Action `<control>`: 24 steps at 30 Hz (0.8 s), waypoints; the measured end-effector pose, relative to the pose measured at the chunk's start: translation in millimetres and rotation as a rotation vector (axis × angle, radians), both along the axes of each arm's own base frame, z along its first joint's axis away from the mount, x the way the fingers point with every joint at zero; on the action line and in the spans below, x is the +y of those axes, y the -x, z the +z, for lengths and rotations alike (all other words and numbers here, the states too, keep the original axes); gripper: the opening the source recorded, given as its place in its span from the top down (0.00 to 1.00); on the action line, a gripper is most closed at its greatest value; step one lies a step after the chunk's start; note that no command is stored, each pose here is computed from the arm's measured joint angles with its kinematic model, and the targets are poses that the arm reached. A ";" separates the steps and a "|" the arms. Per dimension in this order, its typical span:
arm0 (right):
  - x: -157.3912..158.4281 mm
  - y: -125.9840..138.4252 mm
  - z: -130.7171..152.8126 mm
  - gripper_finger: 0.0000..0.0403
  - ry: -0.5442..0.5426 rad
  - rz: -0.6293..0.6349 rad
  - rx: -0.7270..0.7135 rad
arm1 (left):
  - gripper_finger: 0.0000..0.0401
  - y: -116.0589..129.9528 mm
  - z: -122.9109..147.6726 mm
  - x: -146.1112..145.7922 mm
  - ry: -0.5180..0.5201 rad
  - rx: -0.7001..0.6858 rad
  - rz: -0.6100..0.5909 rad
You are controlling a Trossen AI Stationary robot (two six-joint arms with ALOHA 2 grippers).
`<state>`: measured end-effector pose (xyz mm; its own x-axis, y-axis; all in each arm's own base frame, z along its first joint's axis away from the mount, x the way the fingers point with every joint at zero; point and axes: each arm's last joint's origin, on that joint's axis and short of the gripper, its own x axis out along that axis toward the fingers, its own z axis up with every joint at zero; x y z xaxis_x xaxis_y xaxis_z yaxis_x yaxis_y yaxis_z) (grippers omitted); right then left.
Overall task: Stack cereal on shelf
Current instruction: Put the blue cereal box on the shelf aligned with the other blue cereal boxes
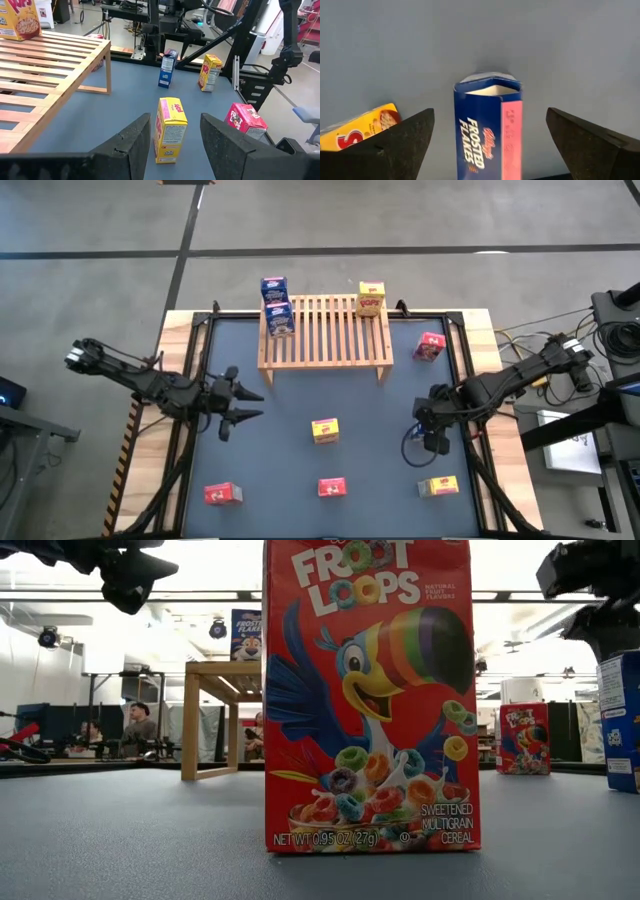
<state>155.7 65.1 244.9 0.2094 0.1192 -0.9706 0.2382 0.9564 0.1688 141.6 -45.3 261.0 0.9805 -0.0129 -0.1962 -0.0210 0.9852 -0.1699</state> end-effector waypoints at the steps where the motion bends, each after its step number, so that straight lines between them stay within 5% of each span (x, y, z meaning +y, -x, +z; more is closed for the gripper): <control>1: -0.2 0.8 -4.0 0.07 -0.001 0.001 0.010 | 0.61 -0.6 -0.4 -0.2 -0.001 0.003 0.000; 11: -2.0 5.3 -23.0 0.08 0.016 0.020 0.052 | 0.61 -5.0 -4.5 -2.0 -0.013 0.032 0.000; 24: -2.1 4.6 -22.9 0.30 0.031 0.044 0.038 | 0.61 -6.2 -5.6 -2.5 -0.015 0.039 0.000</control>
<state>151.0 63.0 222.0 0.1674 0.0967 -0.9811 0.2019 0.9707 0.1302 147.9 -47.9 255.4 0.9721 -0.0099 -0.2344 -0.0270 0.9877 -0.1537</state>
